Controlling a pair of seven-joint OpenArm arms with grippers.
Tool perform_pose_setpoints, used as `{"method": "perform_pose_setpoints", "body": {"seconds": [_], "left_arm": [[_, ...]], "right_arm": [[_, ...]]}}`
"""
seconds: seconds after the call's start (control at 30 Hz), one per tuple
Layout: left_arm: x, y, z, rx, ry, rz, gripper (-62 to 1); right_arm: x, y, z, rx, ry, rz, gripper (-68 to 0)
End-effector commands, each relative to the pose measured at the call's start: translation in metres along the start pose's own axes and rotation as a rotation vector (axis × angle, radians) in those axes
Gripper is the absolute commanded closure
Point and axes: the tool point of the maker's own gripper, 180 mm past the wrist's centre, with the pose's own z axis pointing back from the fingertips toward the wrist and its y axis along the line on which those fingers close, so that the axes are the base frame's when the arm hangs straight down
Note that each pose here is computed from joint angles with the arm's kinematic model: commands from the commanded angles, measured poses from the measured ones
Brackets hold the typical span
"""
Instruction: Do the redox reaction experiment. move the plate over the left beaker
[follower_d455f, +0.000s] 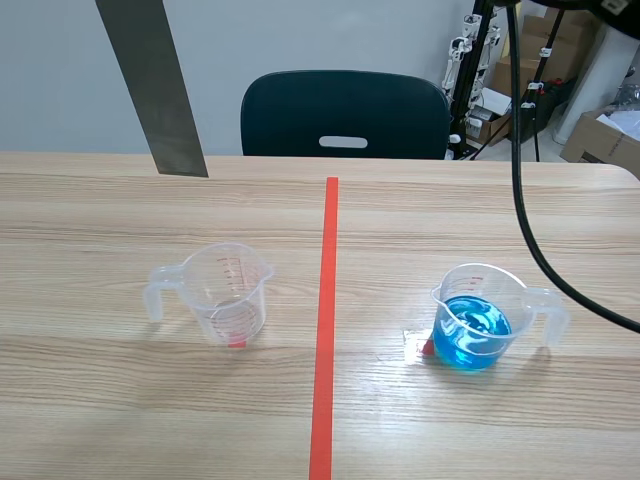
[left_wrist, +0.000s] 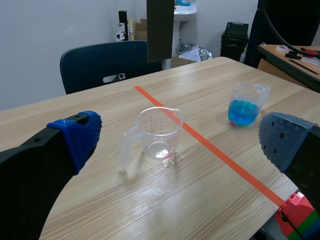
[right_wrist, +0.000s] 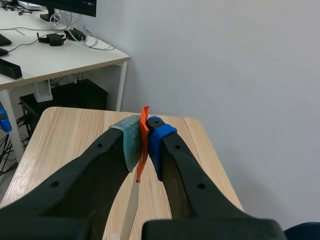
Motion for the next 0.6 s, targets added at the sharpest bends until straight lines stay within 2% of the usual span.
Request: {"method": "perform_pose_setpoints", "body": {"seconds": [0.0, 0.57], "left_arm": [[0.0067, -0.0003, -0.001, 0.01, -0.037, 0.002, -62.3], [0.0068, -0.0003, -0.0011, 0.009, -0.037, 0.002, -62.3]], "right_arm": [[0.0203, -0.001, -0.0021, 0.006, -0.049, 0.023, -0.2], [0.0188, -0.0016, -0.0019, 0.004, -0.039, 0.025, -0.2]]}}
